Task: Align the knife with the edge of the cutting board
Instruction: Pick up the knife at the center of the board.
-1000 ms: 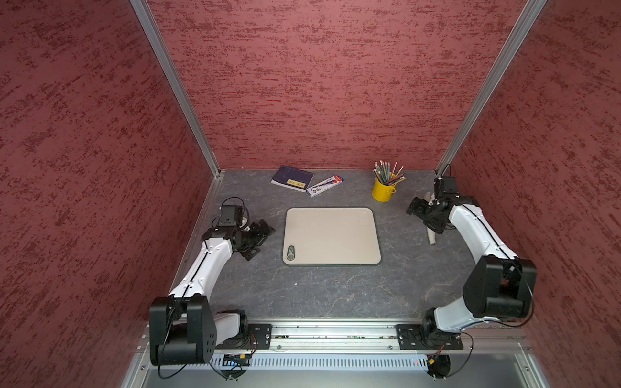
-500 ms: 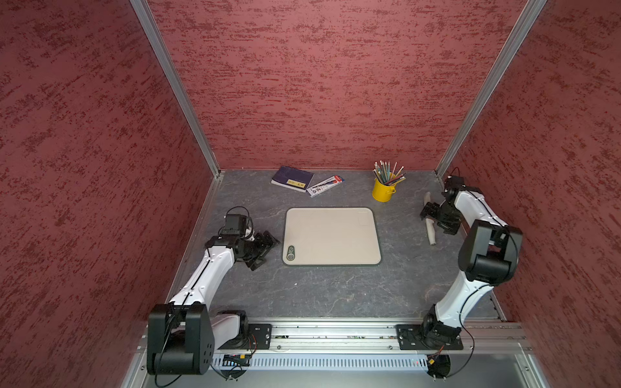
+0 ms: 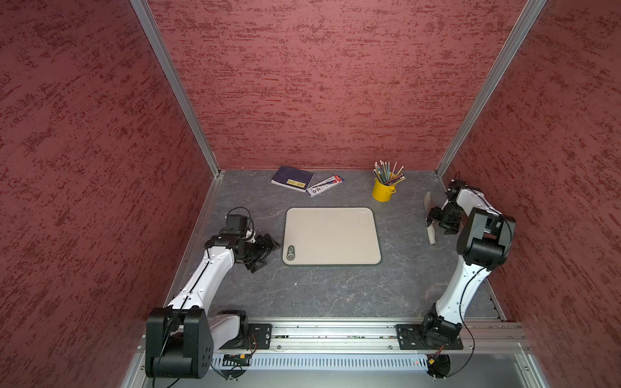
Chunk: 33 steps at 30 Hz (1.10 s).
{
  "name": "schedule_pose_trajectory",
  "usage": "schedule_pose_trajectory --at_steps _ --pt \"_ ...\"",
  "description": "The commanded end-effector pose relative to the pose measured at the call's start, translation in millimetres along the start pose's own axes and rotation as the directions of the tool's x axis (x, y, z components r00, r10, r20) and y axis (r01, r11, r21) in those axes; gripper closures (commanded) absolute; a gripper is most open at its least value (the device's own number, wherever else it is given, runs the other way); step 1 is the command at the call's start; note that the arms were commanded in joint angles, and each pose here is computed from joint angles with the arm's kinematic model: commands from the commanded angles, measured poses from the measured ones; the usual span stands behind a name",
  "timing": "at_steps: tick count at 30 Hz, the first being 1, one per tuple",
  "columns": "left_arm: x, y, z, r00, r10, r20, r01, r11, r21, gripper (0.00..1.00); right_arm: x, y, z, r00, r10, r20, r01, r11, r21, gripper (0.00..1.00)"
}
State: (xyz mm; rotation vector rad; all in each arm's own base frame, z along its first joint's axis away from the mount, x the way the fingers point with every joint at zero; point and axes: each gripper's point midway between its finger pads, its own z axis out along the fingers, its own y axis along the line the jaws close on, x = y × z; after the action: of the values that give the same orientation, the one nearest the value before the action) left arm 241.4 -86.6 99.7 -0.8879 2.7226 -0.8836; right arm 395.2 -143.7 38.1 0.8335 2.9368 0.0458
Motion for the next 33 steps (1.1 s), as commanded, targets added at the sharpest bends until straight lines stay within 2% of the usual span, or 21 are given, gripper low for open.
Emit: schedule_pose_trajectory --at_steps 1,15,28,33 --pt "0 -6 -3 1.000 0.020 0.009 -0.020 1.000 0.016 0.15 -5 6 -4 0.999 -0.035 -0.002 0.035 0.999 -0.015 0.26" --pt "0 -4 6 0.999 0.036 -0.005 -0.036 0.999 0.010 0.15 -2 13 9 0.996 -0.085 -0.033 0.087 0.994 0.060 0.34" --pt "4 1 11 0.999 0.032 -0.014 -0.032 0.999 -0.005 0.15 0 25 20 0.993 -0.094 -0.070 0.097 0.994 0.043 0.40" --pt "4 0 12 0.999 0.036 -0.011 -0.036 0.999 -0.005 0.15 3 25 20 0.993 -0.099 -0.072 0.101 0.994 0.038 0.46"
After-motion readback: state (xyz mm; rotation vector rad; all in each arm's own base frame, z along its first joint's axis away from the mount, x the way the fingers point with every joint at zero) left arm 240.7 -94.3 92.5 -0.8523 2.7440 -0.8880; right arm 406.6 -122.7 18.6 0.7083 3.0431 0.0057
